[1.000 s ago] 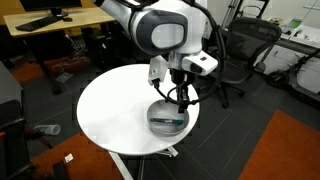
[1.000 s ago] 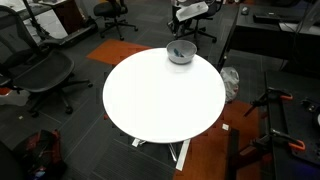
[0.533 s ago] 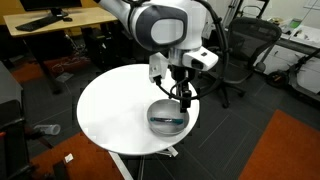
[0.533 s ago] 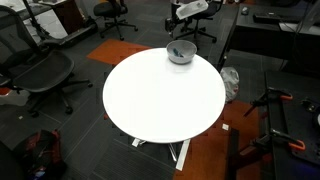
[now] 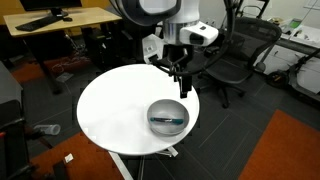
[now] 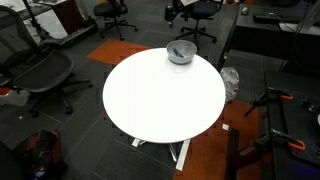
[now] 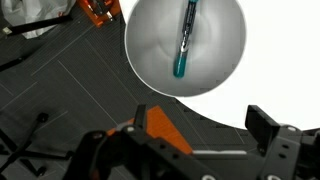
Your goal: Put the marker inside the bowl then put it back on the table
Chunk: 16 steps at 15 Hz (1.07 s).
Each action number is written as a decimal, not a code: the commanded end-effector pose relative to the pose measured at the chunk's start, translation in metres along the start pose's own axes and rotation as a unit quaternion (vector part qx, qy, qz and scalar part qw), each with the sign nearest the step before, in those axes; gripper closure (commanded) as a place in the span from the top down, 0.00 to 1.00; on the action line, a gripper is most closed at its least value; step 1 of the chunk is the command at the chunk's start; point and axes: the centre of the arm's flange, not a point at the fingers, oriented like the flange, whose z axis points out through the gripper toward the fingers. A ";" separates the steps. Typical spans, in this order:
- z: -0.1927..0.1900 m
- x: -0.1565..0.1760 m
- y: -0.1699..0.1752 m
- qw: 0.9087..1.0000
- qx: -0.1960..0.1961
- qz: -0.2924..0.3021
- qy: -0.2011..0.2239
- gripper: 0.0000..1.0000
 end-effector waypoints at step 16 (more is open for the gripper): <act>0.003 -0.062 0.011 0.999 0.021 -0.036 0.005 1.00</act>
